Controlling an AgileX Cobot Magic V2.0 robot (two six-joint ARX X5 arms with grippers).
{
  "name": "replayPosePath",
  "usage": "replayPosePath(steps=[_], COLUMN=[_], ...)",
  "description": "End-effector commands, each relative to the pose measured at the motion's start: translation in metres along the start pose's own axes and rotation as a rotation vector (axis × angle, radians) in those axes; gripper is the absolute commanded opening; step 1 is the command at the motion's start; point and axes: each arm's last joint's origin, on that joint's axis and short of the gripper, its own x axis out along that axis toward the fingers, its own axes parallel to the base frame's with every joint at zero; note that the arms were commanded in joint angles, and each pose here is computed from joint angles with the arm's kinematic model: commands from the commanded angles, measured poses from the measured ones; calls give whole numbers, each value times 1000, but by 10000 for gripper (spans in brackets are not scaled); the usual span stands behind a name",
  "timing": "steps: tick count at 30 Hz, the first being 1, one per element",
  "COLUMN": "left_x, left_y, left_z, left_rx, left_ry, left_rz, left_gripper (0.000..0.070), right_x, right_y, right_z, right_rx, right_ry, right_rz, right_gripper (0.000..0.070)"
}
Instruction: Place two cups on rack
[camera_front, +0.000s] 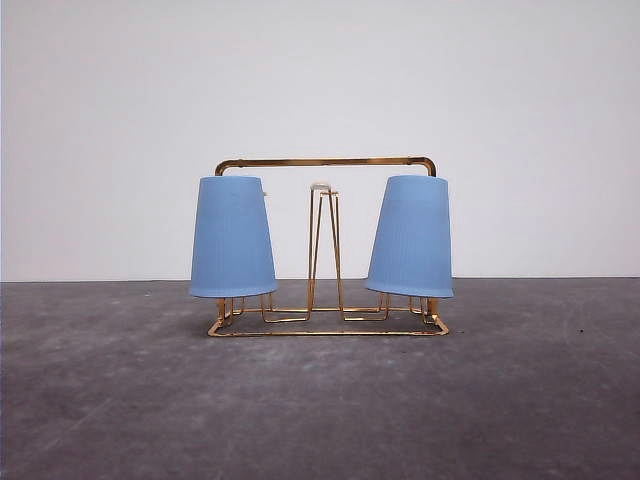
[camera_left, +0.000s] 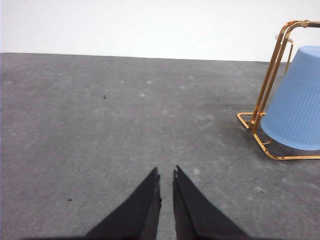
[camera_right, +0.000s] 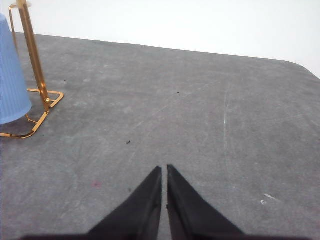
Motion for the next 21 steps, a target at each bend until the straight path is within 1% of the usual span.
replayPosePath(steps=[1,21], left_x=[1,1], left_y=[0,0], left_z=[-4,-4], left_rx=[-2,-2], left_ry=[3,3], left_rz=[0,0], left_gripper=[26,26], right_x=[0,0], right_y=[0,0], right_z=[0,0], right_rx=[-4,-4], right_ry=[-10,-10], right_rz=[-1,-1], right_gripper=[16,16])
